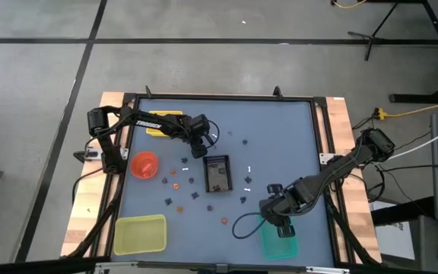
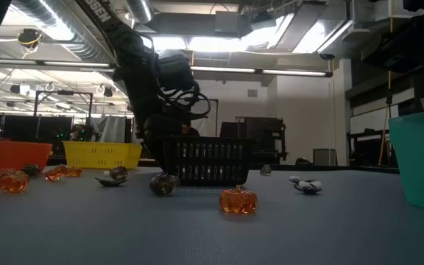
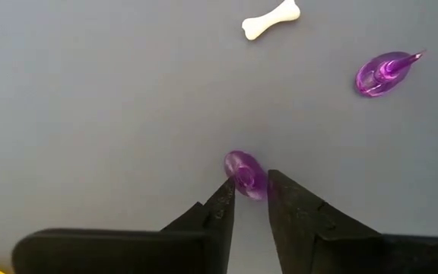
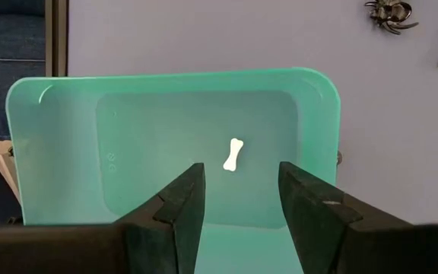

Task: Sort Halloween decoration
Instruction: Put the violet witch hat toy into the top yellow bin, then put the white bone toy into the green bin

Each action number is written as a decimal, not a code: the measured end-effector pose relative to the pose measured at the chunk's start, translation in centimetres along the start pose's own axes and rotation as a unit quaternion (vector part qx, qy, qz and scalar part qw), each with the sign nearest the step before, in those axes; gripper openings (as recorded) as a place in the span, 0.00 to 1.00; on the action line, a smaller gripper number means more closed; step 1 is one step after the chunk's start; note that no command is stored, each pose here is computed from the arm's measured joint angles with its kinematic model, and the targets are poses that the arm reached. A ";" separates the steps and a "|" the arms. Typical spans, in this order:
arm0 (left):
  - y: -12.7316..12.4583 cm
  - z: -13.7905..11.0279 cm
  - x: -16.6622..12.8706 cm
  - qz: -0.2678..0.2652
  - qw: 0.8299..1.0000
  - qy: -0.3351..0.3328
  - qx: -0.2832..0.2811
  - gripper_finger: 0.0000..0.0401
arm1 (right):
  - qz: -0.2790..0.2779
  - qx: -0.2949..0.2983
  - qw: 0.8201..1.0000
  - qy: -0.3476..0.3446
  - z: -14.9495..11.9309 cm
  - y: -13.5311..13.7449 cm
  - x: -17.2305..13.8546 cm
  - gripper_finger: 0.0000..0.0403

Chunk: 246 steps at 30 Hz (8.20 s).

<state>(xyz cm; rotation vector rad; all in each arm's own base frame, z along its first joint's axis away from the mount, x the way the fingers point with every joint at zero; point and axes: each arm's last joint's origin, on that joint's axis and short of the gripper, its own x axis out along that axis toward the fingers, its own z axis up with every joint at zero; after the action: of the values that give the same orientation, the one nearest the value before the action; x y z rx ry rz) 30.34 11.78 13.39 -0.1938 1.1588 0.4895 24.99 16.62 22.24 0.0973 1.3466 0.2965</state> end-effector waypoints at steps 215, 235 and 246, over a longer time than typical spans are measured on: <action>6.1 -4.1 -12.4 0.146 0.987 0.063 -0.018 0.07 | -0.099 -0.092 0.990 -0.034 0.2 -0.6 -0.1 0.41; 6.1 -3.9 -12.3 0.146 0.988 0.054 -0.021 0.23 | -0.194 -0.084 0.977 -0.037 2.2 -2.9 -3.4 0.41; 6.1 -3.8 -12.3 0.146 0.988 0.048 -0.026 0.23 | -0.187 -0.146 0.971 0.018 3.2 -10.4 -3.9 0.41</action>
<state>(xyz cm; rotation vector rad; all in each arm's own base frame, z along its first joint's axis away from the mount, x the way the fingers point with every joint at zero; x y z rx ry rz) 20.53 12.38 23.74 -0.0922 1.2771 0.7757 28.97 5.95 24.12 -0.4068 1.3144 0.1740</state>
